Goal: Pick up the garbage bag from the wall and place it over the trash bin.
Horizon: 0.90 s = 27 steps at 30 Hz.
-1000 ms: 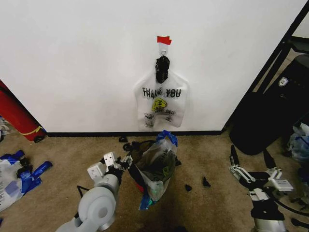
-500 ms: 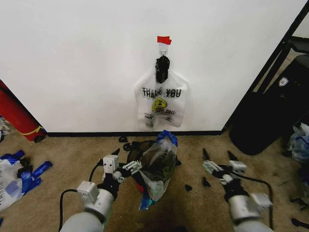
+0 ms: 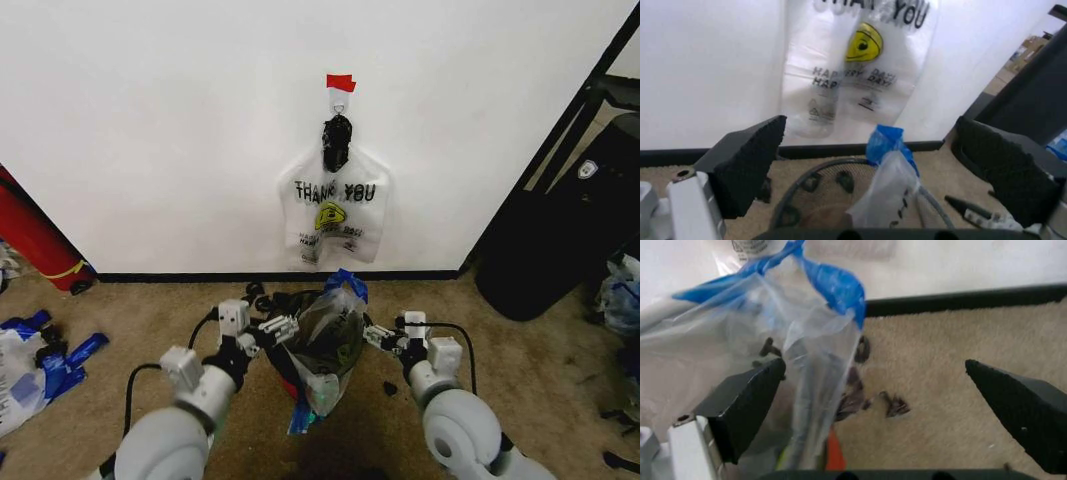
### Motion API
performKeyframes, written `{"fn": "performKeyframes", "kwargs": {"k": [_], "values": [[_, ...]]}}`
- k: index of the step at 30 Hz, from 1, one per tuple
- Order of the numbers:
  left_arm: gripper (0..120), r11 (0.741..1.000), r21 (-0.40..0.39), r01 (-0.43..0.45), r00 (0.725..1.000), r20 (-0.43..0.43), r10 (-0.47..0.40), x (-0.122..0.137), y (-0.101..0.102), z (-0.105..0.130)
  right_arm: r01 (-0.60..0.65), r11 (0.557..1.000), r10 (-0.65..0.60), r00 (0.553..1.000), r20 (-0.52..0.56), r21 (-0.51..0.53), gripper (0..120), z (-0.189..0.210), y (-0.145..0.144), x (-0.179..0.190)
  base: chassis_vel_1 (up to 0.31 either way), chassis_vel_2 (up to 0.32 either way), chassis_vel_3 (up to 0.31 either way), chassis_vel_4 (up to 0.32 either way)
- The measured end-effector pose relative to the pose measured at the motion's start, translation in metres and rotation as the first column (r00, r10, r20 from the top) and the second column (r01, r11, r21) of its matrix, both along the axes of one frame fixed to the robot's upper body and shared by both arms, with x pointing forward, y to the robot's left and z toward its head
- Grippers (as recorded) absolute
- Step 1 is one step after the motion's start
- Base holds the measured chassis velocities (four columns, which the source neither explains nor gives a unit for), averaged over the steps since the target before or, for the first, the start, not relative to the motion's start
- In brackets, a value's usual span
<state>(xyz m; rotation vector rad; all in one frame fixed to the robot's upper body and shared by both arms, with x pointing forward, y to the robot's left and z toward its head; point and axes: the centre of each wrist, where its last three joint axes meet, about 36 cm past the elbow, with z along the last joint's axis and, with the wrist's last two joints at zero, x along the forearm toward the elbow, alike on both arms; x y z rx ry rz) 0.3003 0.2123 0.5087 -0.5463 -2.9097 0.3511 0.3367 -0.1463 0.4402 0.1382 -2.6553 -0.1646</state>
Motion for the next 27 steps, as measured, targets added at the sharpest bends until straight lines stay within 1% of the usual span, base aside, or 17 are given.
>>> {"fn": "performKeyframes", "kwargs": {"k": [1,3,5,9,13,18,24,25,27], "values": [[100,1.0,0.002,-0.004,1.0,-0.002,0.004,0.001,0.002,0.002,0.0,1.0,0.0,1.0,-0.013,0.007,100,-0.002,0.008,0.0,0.0,0.0,0.0,0.0],[100,1.0,0.003,-0.005,1.0,-0.003,0.005,0.002,0.002,0.002,-0.001,1.0,0.001,1.0,-0.019,0.01,100,-0.003,0.012,0.0,0.0,0.0,0.0,0.0],[100,1.0,0.003,-0.007,1.0,-0.007,0.007,0.004,0.003,0.005,-0.009,1.0,0.009,1.0,-0.028,0.015,100,-0.006,0.027,-0.002,0.0,0.0,0.0,0.0],[100,1.0,-0.007,-0.014,1.0,-0.019,0.014,0.007,0.003,0.008,0.0,1.0,0.0,0.999,-0.035,0.011,100,-0.008,0.037,-0.003,0.0,0.0,0.0,0.0],[100,1.0,-0.011,-0.02,1.0,-0.025,0.02,0.008,0.003,0.009,0.02,1.0,-0.019,0.998,-0.062,0.007,98,-0.009,0.042,-0.002,0.0,0.0,0.0,0.0],[100,1.0,-0.014,-0.022,0.999,-0.029,0.021,0.007,0.003,0.009,0.044,0.999,-0.041,0.993,-0.114,0.016,90,-0.01,0.045,0.0,0.0,0.0,0.0,0.0],[100,0.999,-0.02,-0.025,0.999,-0.034,0.024,0.007,0.002,0.009,0.047,0.999,-0.044,0.99,-0.132,0.022,90,-0.011,0.048,0.005,0.0,0.0,0.0,0.0],[100,0.999,-0.021,-0.028,0.999,-0.036,0.027,0.007,0.002,0.009,0.046,0.999,-0.043,0.99,-0.135,0.023,86,-0.011,0.048,0.007,0.0,0.0,0.0,0.0],[100,0.999,-0.031,-0.035,0.999,-0.041,0.034,0.007,0.002,0.011,0.046,0.999,-0.043,0.987,-0.152,0.017,75,-0.013,0.05,0.009,0.0,0.0,0.0,0.0]]}}
